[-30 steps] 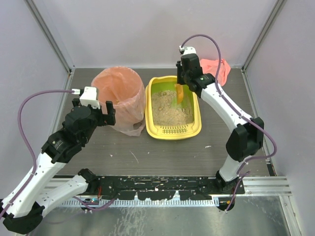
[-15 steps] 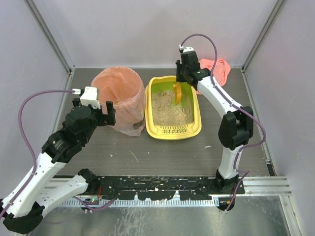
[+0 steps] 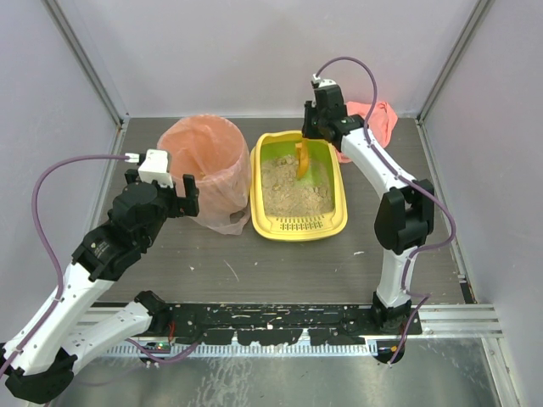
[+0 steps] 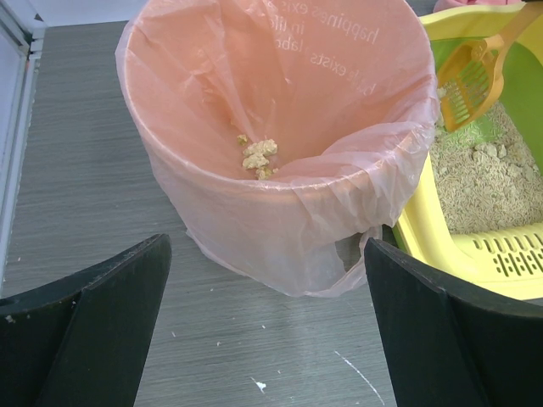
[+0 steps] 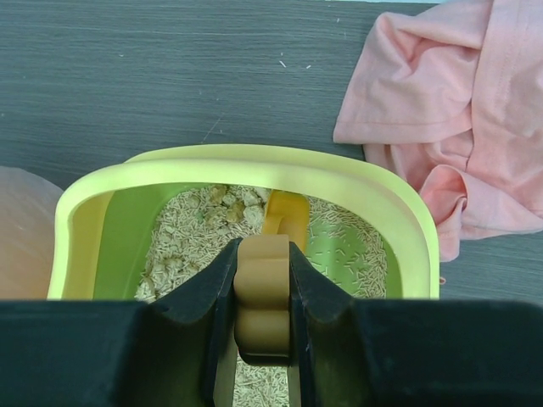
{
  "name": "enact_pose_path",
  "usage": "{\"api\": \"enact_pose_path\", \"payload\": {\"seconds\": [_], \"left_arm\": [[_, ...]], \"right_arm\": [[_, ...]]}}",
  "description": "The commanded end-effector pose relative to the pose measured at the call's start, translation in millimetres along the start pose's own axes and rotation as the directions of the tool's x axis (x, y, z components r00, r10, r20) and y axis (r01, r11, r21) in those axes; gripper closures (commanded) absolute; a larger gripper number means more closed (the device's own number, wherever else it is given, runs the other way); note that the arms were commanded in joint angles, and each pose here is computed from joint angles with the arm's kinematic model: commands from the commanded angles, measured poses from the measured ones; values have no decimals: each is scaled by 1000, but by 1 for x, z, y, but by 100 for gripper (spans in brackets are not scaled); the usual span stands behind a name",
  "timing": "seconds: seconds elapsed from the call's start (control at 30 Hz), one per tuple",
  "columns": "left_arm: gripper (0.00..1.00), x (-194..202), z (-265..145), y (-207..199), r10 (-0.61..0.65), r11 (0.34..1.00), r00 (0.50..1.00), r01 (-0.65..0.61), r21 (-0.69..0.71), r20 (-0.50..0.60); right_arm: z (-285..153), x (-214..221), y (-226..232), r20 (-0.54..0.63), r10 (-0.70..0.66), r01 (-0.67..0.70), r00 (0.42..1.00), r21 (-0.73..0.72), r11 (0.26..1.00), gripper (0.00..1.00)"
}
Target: Clean the litter box
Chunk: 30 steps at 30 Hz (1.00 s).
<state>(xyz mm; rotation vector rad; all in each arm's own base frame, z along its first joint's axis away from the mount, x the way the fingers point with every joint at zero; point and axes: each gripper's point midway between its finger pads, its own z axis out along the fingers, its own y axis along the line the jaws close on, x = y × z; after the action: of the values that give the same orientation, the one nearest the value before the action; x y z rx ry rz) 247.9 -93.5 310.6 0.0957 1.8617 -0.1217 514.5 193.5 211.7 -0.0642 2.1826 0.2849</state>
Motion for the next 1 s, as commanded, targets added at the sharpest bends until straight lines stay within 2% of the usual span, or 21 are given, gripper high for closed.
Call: {"api": "enact_pose_path", "payload": {"seconds": [0.0, 0.43, 0.77, 0.97], "left_arm": [[2, -12, 1, 1, -21, 1000, 999, 22, -9, 47], [2, -11, 1, 1, -20, 1000, 999, 21, -5, 44], [2, -11, 1, 0, -21, 1000, 999, 21, -6, 44], [2, -11, 2, -1, -19, 1000, 999, 19, -1, 40]], "right_arm": [[-8, -8, 20, 2, 38, -38, 999, -99, 994, 99], [-18, 32, 16, -115, 120, -142, 986, -214, 966, 99], [-27, 46, 15, -121, 204, -230, 971, -261, 938, 100], [-29, 64, 6, -129, 309, -334, 942, -293, 896, 99]]}}
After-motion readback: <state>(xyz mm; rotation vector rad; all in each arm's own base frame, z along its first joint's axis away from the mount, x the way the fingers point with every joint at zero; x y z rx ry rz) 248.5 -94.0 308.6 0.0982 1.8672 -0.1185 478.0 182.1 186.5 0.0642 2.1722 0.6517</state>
